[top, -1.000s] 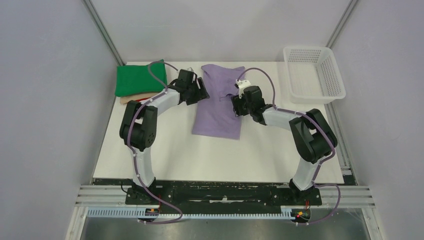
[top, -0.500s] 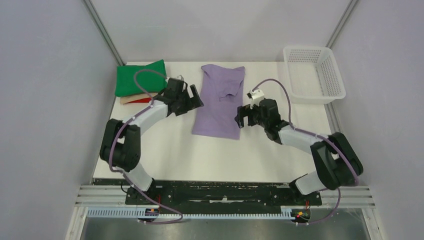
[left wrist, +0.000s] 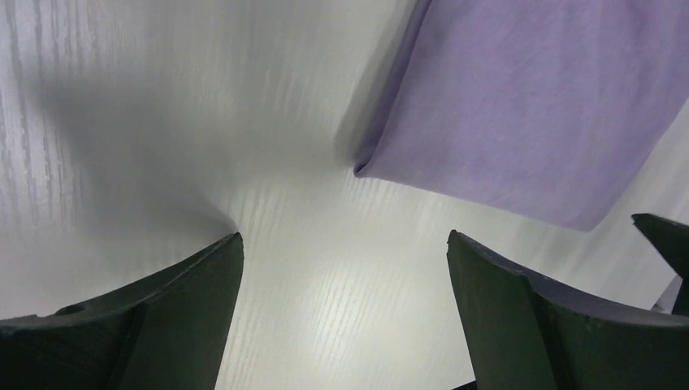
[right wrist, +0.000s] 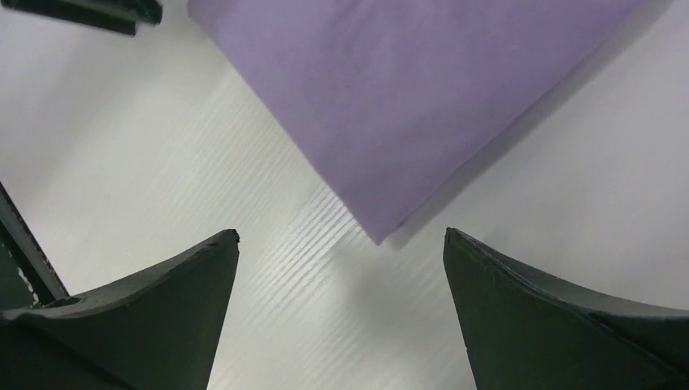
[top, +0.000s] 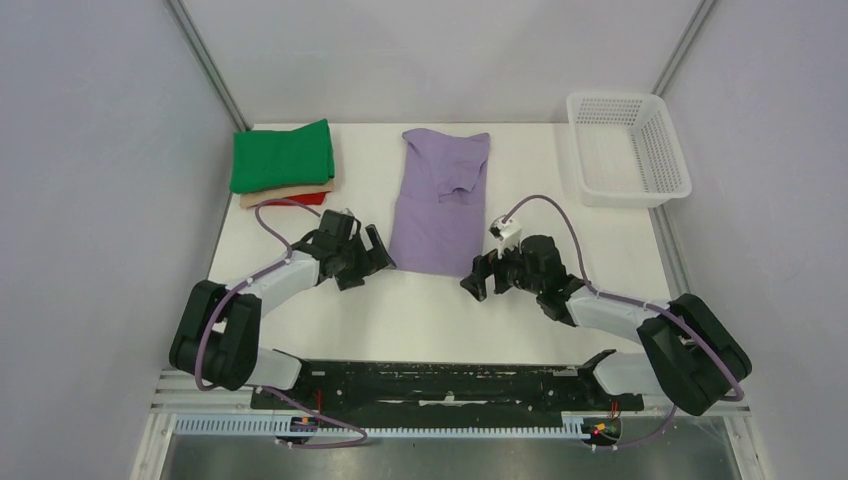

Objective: Fold and stack the t-shirts
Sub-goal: Grab one side of the 2/3 rectangular tshirt with both arms

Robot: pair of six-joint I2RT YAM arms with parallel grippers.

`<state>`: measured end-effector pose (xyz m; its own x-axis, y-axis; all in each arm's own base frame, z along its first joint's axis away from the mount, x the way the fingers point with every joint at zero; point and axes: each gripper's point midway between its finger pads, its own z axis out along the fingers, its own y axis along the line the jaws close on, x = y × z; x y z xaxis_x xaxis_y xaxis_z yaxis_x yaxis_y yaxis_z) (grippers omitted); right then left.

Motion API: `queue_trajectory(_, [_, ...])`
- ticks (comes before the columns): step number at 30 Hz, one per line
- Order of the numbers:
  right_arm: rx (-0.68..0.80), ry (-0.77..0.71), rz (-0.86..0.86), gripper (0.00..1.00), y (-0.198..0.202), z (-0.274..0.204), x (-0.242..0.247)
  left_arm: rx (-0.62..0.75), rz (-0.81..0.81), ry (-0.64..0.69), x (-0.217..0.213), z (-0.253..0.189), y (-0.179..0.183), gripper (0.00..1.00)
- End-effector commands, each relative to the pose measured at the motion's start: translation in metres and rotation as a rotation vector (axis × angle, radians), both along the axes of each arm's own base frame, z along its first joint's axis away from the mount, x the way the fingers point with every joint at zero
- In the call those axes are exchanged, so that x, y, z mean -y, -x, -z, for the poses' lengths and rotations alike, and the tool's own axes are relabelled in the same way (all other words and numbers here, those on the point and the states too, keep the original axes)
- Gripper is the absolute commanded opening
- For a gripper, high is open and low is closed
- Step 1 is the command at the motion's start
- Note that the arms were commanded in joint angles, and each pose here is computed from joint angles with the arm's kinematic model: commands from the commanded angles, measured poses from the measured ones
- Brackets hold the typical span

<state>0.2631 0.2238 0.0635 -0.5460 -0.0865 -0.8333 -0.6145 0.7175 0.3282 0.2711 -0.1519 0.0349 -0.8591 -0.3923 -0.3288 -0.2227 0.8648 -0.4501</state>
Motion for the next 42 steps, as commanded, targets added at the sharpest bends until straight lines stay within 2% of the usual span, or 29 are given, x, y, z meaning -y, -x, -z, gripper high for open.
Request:
queue_trajectory(1, [0.197, 0.160, -0.055, 0.98, -0.002, -0.018, -0.011, 0.010, -0.015, 0.088, 0.015, 0.000, -0.006, 1.00])
queue_trajectory(4, [0.238, 0.223, -0.047, 0.98, -0.003, -0.019, -0.009, 0.000, -0.032, 0.081, 0.014, 0.006, -0.009, 0.98])
queue_trajectory(6, [0.228, 0.226, -0.044, 0.98, -0.002, -0.016, -0.008, -0.010, -0.040, 0.083, 0.016, 0.010, -0.011, 0.92])
queue_trajectory(12, [0.210, 0.252, -0.017, 0.98, -0.005, -0.008, -0.003, -0.048, -0.037, 0.063, 0.020, 0.026, -0.014, 0.61])
queue_trajectory(18, [0.210, 0.261, -0.016, 0.98, -0.005, -0.008, -0.002, -0.085, -0.052, 0.032, 0.019, 0.042, -0.020, 0.37])
queue_trajectory(23, [0.213, 0.291, -0.030, 0.98, -0.005, -0.002, 0.000, -0.101, -0.047, 0.031, 0.019, 0.046, -0.018, 0.02])
queue_trajectory(25, [0.221, 0.325, -0.045, 0.97, -0.005, 0.001, -0.002, -0.099, -0.048, 0.029, 0.019, 0.044, -0.017, 0.02])
queue_trajectory(30, [0.290, 0.453, -0.071, 0.85, -0.011, -0.002, -0.012, -0.094, -0.045, 0.019, 0.017, 0.040, -0.016, 0.02])
queue_trajectory(35, [0.382, 0.515, -0.130, 0.82, -0.016, -0.015, -0.025, -0.092, -0.045, 0.000, 0.014, 0.038, -0.015, 0.02])
queue_trajectory(37, [0.382, 0.550, -0.193, 0.81, -0.015, -0.010, -0.031, -0.094, -0.043, -0.010, 0.012, 0.037, -0.015, 0.02])
queue_trajectory(40, [0.336, 0.607, -0.251, 0.71, -0.016, 0.005, -0.035, -0.095, -0.042, -0.017, 0.012, 0.035, -0.016, 0.02])
queue_trajectory(42, [0.305, 0.620, -0.285, 0.69, -0.013, 0.014, -0.039, -0.091, -0.041, -0.017, 0.012, 0.034, -0.017, 0.02])
